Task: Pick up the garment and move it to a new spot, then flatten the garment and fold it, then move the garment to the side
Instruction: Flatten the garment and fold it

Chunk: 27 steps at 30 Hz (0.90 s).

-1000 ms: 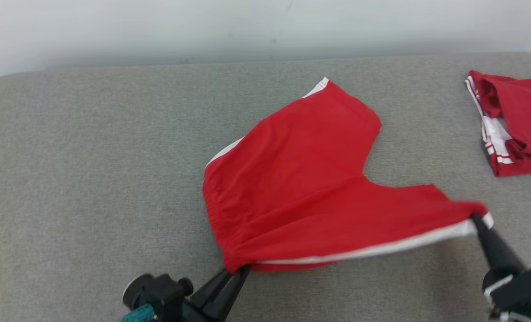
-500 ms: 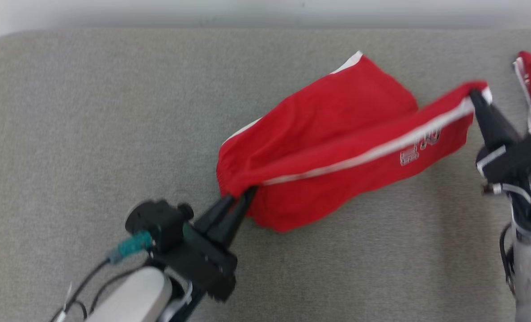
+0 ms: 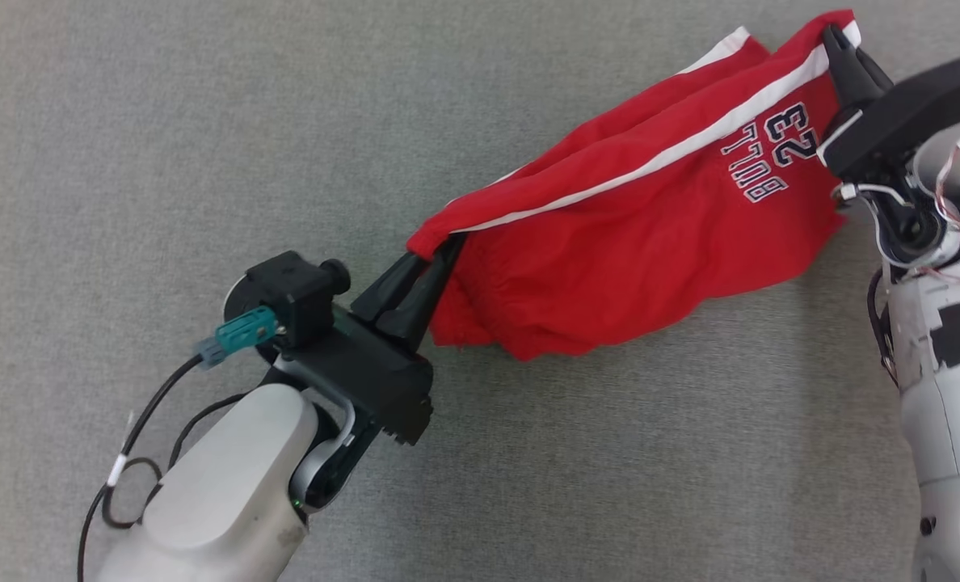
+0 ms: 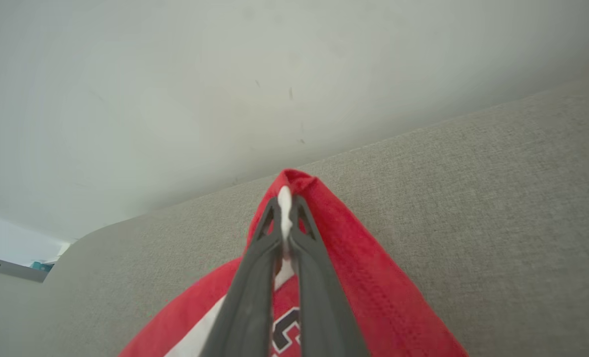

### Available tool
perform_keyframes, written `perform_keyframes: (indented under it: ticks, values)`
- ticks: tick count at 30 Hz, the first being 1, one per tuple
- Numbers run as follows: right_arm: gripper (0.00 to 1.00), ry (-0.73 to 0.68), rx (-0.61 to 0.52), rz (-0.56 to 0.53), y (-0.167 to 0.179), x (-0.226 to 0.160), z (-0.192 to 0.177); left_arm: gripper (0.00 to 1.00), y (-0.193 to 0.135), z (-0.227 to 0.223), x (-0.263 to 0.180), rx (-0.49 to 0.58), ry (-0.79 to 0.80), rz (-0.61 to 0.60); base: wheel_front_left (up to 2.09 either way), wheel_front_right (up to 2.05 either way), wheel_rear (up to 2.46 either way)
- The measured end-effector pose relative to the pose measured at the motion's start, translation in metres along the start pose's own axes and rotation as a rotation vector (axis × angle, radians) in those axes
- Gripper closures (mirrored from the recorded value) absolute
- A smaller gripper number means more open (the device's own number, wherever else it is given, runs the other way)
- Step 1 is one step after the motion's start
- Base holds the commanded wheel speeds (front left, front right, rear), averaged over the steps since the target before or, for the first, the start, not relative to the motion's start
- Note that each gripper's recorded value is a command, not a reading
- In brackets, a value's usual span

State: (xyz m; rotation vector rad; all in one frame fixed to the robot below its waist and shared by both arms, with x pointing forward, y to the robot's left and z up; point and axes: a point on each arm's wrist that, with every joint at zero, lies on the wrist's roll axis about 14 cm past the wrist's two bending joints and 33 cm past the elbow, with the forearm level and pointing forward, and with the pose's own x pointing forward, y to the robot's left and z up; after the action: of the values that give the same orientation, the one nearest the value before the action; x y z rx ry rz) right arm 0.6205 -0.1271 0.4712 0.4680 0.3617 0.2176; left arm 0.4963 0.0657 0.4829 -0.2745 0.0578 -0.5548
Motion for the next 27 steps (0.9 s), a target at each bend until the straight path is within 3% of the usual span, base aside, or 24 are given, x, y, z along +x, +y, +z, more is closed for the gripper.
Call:
perform_keyframes:
  ticks: [3,4,5,6,13,20,27]
  values:
    - [1.00,0.012,-0.009,-0.001,0.003,0.011,-0.008,1.00,0.004,-0.004,0.001,-0.009,0.013,0.011,0.00,0.00,0.00]
    - [0.53,0.014,-0.011,0.000,0.004,0.014,-0.010,1.00,0.004,-0.006,0.000,-0.014,0.018,0.015,0.00,0.00,0.00]
    - [0.00,0.017,-0.014,0.000,0.005,0.016,-0.011,0.54,0.006,-0.007,0.000,-0.017,0.022,0.020,0.00,0.00,0.00]
    - [0.00,0.026,-0.017,-0.003,0.005,0.018,-0.014,0.00,0.007,-0.008,0.000,-0.015,0.024,0.024,0.00,0.00,0.00]
    - [0.00,-0.002,-0.043,-0.021,-0.002,0.009,-0.002,0.00,0.007,0.001,-0.010,0.022,0.007,0.037,0.00,0.00,0.00]
    - [0.00,-0.001,-0.263,-0.040,-0.018,-0.012,0.004,0.00,0.015,0.011,-0.041,0.053,-0.027,0.105,0.00,0.00,0.00]
    - [0.00,0.047,-0.327,-0.057,-0.031,-0.016,-0.013,0.00,0.039,0.046,-0.073,0.106,-0.142,0.246,0.00,0.00,0.00]
